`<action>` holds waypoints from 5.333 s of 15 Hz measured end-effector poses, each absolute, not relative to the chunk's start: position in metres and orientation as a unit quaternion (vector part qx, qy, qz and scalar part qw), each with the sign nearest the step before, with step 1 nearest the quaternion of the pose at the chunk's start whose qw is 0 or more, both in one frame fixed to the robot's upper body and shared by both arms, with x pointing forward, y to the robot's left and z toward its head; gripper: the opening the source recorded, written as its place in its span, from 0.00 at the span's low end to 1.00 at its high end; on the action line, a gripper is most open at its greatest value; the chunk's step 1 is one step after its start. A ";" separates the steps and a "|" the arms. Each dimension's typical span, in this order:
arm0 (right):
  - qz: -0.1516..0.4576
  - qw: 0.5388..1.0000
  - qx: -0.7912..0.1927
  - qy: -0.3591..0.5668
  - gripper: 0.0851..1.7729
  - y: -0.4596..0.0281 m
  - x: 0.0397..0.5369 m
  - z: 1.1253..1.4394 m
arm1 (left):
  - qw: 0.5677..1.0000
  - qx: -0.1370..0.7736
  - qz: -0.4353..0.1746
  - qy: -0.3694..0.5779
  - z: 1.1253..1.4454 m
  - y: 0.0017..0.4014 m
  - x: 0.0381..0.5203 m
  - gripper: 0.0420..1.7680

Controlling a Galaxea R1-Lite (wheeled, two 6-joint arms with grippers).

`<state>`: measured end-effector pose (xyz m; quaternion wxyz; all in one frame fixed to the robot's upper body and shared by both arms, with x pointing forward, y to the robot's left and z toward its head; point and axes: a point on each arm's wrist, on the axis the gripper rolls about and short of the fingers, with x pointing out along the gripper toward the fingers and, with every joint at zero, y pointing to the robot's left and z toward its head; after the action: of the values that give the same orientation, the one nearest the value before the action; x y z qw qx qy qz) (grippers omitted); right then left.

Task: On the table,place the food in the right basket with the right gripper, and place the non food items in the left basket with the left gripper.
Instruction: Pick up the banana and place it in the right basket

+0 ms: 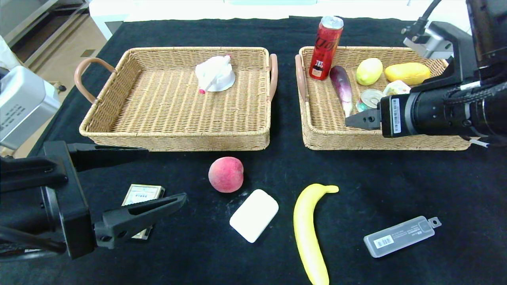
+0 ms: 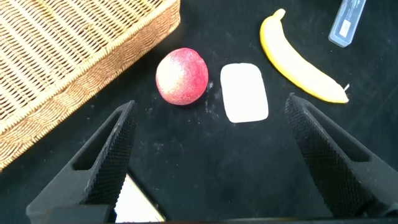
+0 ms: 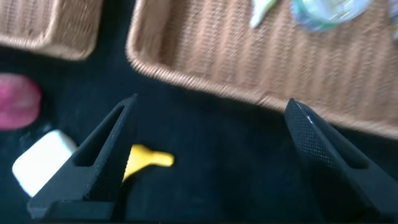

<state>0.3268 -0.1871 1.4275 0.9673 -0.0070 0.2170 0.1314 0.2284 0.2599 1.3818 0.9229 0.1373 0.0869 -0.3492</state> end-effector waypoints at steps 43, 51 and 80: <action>0.134 0.909 -0.100 0.381 0.57 -0.060 0.274 1.289 | 0.924 0.137 -0.349 0.080 1.384 0.261 0.226 0.97; 0.136 0.908 -0.100 0.383 0.32 -0.059 0.273 1.289 | 0.924 0.137 -0.349 0.081 1.384 0.261 0.226 0.97; 0.185 0.974 -0.041 0.123 0.32 -0.165 0.311 1.402 | 0.924 0.136 -0.348 0.081 1.384 0.261 0.226 0.97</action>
<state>0.3107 -0.1649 1.4016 0.9742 -0.0407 0.1233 0.1847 0.2259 0.2614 1.3840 0.9239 0.1360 0.0810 -0.3483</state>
